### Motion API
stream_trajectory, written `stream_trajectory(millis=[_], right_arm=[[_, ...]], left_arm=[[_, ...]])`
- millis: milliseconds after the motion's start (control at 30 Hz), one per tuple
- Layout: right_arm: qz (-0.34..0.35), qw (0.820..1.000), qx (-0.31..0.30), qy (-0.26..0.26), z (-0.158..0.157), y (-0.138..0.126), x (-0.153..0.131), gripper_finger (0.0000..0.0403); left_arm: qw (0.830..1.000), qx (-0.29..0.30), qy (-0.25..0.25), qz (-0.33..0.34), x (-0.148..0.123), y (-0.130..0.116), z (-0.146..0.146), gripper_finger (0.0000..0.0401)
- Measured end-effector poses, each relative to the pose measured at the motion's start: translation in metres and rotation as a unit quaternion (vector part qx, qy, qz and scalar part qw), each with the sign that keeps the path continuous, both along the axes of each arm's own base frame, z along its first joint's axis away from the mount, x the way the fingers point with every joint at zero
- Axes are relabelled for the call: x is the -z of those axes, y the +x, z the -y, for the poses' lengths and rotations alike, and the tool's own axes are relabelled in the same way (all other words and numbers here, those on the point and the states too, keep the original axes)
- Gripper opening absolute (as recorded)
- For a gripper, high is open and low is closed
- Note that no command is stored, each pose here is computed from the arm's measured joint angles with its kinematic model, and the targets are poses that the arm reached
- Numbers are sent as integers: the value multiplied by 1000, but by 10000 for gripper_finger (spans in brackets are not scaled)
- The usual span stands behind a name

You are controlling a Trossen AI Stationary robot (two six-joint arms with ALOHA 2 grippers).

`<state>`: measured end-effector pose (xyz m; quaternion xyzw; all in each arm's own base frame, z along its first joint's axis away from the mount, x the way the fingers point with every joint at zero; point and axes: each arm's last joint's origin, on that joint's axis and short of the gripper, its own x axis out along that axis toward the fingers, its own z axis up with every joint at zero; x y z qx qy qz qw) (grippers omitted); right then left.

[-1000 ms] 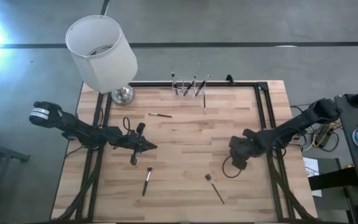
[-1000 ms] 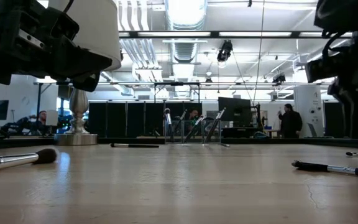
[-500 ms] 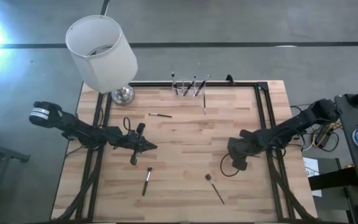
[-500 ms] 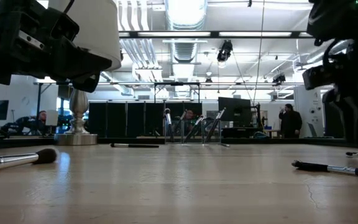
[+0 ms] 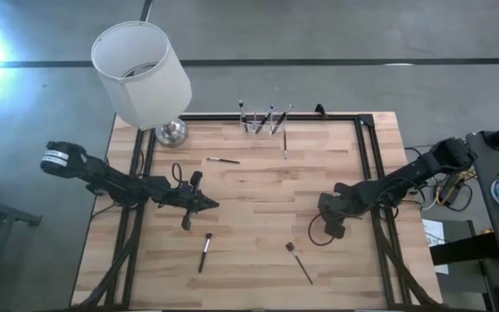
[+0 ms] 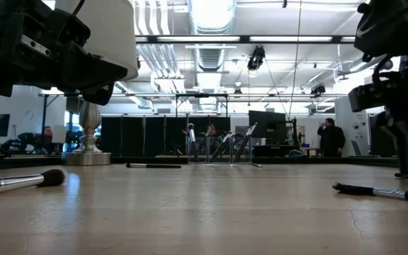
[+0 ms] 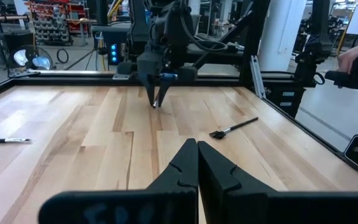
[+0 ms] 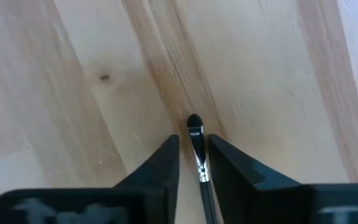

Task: Put items in baskets/containers
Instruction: Put the eyeshadow brush into the transparent organizer

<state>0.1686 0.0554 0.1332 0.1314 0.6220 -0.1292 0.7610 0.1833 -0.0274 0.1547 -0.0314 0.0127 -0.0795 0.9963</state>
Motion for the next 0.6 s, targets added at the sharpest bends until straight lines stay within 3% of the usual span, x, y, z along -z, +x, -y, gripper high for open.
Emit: stream_trajectory(millis=[200,600], right_arm=[[4,1000,2,11,-1,1,0,34],[21,999,-8,23,-4,9,-9,23]], left_arm=[[1000,0,0,0,0,0,0,0],[1000,0,0,0,0,0,0,0]])
